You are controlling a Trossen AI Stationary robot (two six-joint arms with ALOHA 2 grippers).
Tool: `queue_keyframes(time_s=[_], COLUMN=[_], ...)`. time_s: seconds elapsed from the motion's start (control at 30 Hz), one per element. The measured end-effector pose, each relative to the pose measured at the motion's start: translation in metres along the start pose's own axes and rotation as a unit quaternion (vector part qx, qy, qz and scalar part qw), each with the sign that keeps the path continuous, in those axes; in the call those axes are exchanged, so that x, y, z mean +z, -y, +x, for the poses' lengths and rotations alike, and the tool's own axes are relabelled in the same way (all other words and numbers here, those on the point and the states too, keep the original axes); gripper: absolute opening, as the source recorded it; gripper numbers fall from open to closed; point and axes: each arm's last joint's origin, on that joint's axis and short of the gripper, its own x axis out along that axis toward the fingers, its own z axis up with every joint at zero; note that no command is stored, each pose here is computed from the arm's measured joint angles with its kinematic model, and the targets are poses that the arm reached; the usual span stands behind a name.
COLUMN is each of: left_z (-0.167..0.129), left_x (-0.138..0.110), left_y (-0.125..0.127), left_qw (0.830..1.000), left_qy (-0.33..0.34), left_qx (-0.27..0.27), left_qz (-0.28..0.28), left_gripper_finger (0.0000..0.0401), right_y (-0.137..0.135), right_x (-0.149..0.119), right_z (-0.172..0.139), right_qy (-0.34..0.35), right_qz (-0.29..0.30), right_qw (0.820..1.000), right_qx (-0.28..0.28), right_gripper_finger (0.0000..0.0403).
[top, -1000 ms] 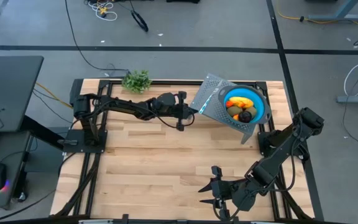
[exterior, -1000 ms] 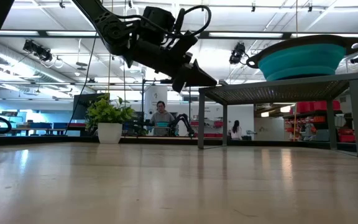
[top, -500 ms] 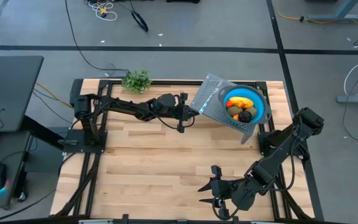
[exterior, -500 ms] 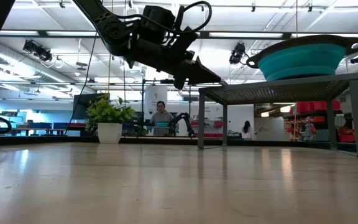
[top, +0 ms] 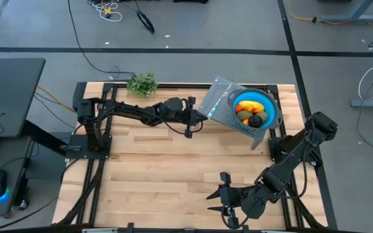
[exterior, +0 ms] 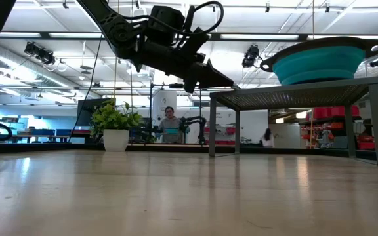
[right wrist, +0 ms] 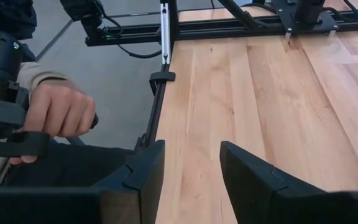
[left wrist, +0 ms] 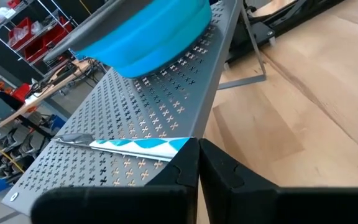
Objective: Pick & Place Fruit
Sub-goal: Put the knife on the shelf
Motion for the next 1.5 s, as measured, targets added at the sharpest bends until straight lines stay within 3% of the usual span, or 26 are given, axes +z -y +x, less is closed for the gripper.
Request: queue_keyframes(time_s=[0.5, 0.73, 1.0, 1.17, 1.3, 1.5], left_z=[0.008, 0.004, -0.003, -0.016, -0.031, -0.048], left_x=[-0.006, 0.007, 0.009, 0.017, 0.03, 0.05], left_y=[0.005, 0.006, 0.005, 0.0, -0.005, -0.012], left_qw=[1.0, 0.999, 0.996, 0.995, 0.998, 0.985], left_qy=[0.014, 0.025, -0.045, -0.073, -0.063, -0.03], left_qx=[0.006, 0.025, 0.06, 0.05, 0.023, 0.029], left_qz=[0.004, 0.02, 0.052, 0.052, 0.002, -0.169], left_gripper_finger=[0.001, 0.0013, 0.0018, 0.0005, 0.0014, 0.0056], right_y=[0.0, 0.0, 0.0, 0.0, 0.0, 0.0], right_x=[0.0, 0.0, 0.0, 0.0, 0.0, 0.0], right_z=[0.0, 0.0, 0.0, 0.0, 0.0, 0.0], right_qy=[0.0, 0.0, 0.0, 0.0, 0.0, -0.001], right_qz=[-0.003, -0.003, 0.001, 0.0, -0.002, -0.004], right_qw=[1.0, 1.0, 1.0, 1.0, 1.0, 1.0], right_qx=[0.0, 0.0, 0.0, 0.001, 0.001, 0.001], right_gripper_finger=[0.0165, 0.0165, 0.0165, 0.0165, 0.0165, 0.0165])
